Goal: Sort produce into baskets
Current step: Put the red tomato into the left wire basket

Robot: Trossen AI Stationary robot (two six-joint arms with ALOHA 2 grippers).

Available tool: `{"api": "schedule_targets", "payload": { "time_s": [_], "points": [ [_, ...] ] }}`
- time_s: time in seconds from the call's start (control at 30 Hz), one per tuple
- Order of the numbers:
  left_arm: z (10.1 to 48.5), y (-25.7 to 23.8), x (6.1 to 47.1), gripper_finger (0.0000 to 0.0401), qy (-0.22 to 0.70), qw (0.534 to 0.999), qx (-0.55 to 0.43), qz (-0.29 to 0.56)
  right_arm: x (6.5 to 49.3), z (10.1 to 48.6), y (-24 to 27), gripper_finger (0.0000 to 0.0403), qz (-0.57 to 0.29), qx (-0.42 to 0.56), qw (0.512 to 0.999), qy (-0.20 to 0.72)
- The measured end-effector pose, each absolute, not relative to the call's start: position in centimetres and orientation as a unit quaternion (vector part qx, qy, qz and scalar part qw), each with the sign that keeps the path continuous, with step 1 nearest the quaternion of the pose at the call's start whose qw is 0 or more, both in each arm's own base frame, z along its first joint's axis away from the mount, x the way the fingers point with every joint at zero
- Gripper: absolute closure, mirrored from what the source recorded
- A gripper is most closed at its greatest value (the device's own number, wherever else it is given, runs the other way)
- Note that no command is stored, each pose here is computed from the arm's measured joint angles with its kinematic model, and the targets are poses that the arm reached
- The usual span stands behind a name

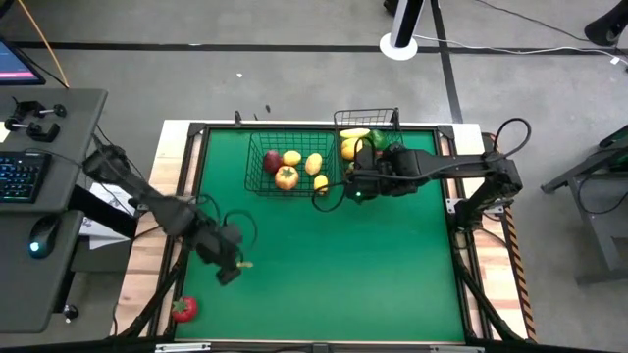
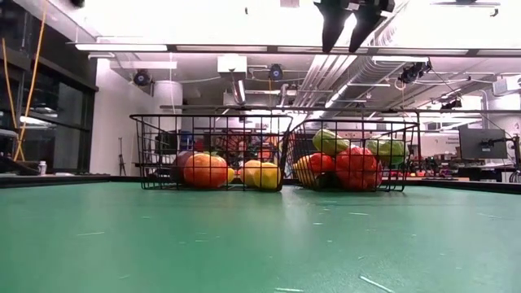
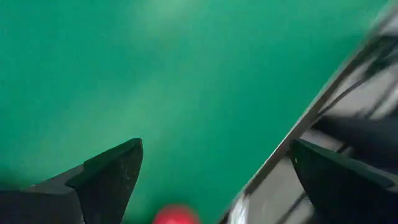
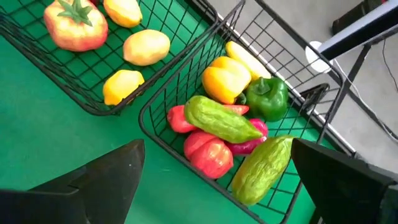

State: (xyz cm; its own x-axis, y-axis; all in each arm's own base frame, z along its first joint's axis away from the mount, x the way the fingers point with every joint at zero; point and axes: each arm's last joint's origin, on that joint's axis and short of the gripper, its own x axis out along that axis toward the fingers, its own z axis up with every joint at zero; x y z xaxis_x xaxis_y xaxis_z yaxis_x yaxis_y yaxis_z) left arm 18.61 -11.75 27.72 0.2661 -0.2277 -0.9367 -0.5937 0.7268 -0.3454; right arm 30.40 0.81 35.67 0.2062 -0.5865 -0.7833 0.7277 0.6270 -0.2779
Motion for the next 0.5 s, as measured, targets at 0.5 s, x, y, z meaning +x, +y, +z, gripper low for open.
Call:
{"api": "schedule_targets", "payload": {
  "time_s": [0.5],
  "points": [
    [18.0, -20.3, 18.5, 0.0007, 0.855, 0.446, -0.254, 0.079, 31.3, 35.9, 0.6, 0.0006, -0.394, 0.044, 0.798, 0.454]
  ]
}}
